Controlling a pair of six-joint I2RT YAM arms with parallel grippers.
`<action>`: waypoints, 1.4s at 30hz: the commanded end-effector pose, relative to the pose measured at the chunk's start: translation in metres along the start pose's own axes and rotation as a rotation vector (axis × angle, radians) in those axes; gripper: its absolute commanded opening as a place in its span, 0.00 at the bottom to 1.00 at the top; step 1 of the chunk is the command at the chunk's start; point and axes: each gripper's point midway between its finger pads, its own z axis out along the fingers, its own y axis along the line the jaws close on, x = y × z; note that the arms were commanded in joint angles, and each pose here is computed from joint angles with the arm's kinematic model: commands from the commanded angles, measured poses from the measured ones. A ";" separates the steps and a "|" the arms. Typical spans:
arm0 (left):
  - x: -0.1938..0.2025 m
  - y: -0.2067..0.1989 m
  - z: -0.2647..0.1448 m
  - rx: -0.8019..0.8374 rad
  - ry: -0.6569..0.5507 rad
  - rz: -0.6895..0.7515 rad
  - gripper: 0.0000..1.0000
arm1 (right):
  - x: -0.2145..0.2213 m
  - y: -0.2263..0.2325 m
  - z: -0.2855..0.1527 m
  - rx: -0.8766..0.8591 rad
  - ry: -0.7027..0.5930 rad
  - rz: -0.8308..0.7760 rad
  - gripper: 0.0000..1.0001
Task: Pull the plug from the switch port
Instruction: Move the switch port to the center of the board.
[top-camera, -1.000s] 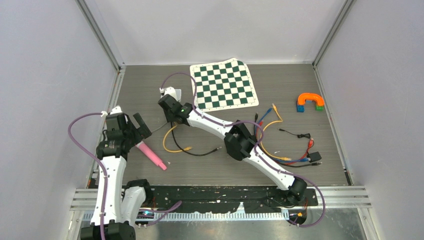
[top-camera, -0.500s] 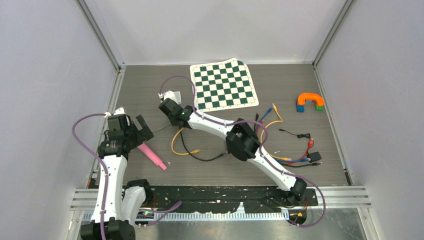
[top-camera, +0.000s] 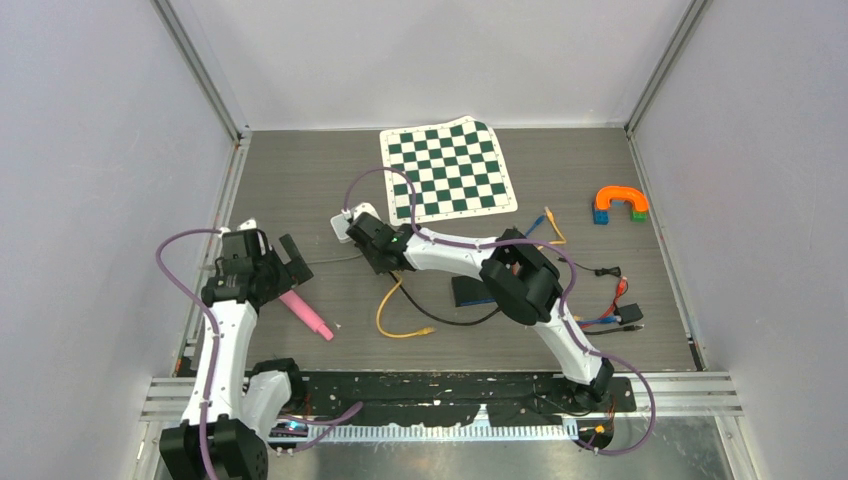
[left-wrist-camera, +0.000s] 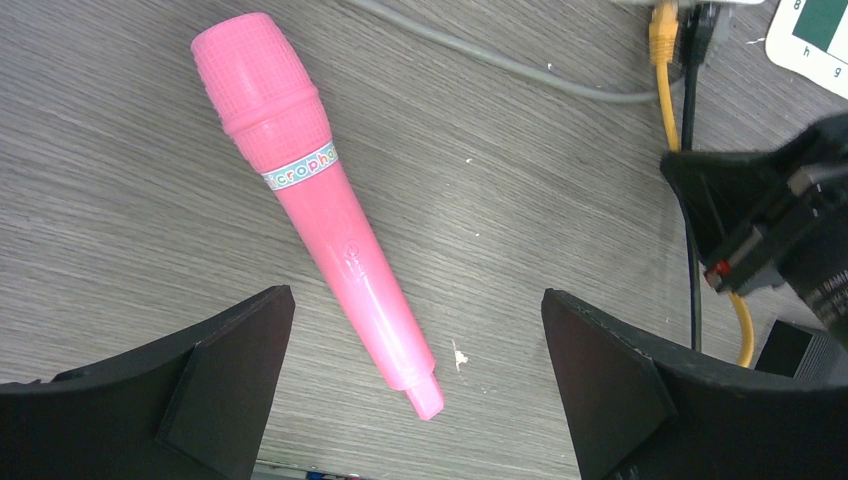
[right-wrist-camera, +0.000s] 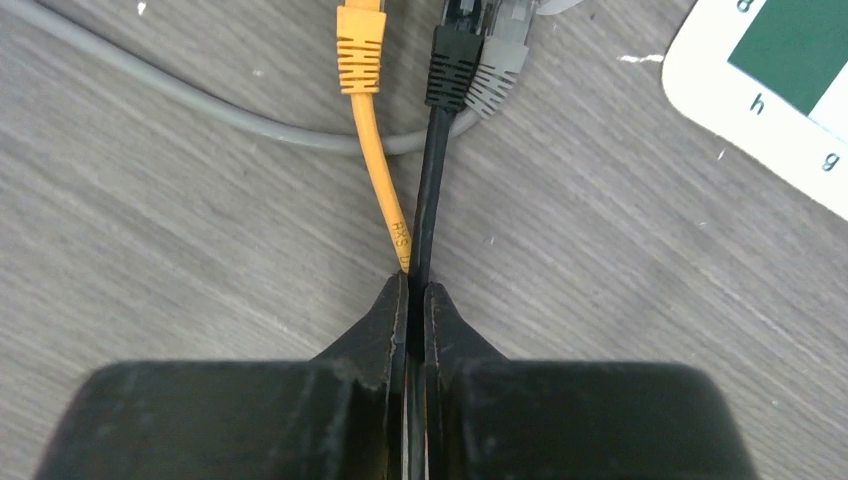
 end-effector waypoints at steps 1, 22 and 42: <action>-0.017 -0.017 0.006 0.067 -0.027 -0.016 1.00 | 0.009 -0.020 -0.025 0.019 0.027 0.053 0.05; -0.137 0.047 0.056 -0.300 -0.100 -0.303 1.00 | -0.043 0.008 -0.077 -0.243 -0.063 0.103 0.62; -0.138 0.163 0.098 -0.660 0.027 -0.382 0.94 | 0.007 0.030 -0.098 -0.415 0.033 0.176 0.62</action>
